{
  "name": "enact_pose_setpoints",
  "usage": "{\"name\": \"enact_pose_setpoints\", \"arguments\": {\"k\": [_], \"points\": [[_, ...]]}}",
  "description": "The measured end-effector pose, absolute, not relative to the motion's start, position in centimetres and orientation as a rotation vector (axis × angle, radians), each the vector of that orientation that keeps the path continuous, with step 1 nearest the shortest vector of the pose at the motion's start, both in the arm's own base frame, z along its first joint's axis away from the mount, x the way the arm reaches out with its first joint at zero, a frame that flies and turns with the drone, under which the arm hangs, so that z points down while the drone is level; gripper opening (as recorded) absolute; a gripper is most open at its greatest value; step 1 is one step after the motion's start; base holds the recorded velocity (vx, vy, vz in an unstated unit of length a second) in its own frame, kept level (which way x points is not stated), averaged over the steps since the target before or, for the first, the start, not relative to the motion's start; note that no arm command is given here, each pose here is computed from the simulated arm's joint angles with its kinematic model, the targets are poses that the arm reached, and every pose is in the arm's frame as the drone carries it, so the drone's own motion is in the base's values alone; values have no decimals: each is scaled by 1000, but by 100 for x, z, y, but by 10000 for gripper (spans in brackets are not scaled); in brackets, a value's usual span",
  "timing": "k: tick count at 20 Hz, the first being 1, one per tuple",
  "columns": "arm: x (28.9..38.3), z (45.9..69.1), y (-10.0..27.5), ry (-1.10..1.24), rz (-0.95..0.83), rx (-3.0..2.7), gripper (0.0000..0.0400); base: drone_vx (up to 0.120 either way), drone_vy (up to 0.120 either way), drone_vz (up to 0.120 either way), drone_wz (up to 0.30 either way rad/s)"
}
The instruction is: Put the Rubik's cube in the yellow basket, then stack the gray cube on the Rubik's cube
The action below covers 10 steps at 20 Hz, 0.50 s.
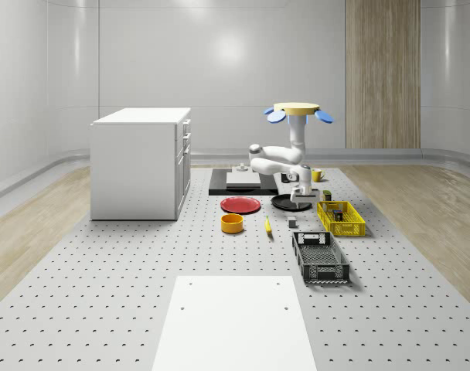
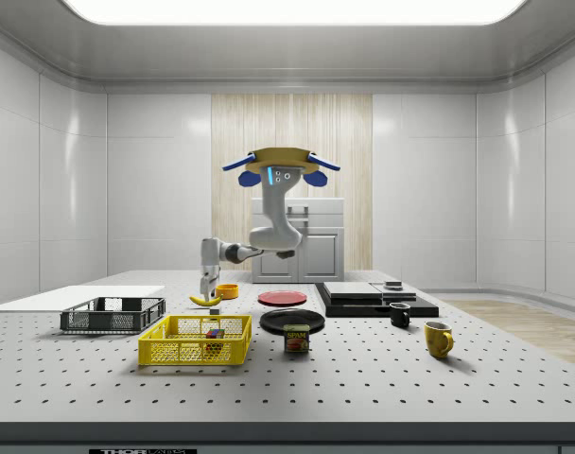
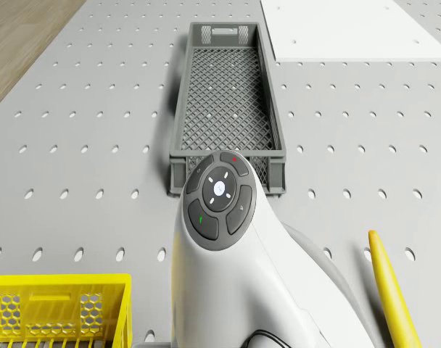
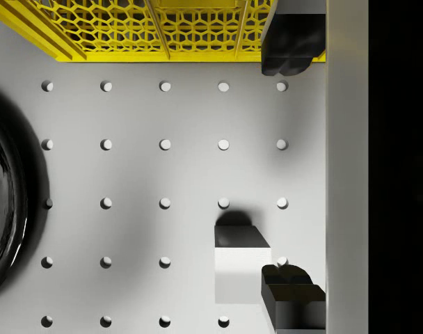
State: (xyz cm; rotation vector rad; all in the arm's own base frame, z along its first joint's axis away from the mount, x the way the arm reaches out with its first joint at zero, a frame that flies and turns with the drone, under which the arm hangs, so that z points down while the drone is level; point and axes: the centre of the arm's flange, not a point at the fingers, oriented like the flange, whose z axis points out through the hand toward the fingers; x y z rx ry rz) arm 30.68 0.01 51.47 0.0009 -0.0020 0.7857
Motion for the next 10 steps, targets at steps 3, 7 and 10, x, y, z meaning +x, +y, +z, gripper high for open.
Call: {"name": "enact_pose_setpoints", "arguments": {"k": [3, 7, 10], "points": [[3068, 5147, 1, -2, 786, 1, 400, -27, -120, -13, 0], [3068, 5147, 0, -2, 786, 1, 400, 0, -120, -120, 0], [3068, 5147, 0, -2, 786, 1, 400, 0, -120, -40, 0]]}}
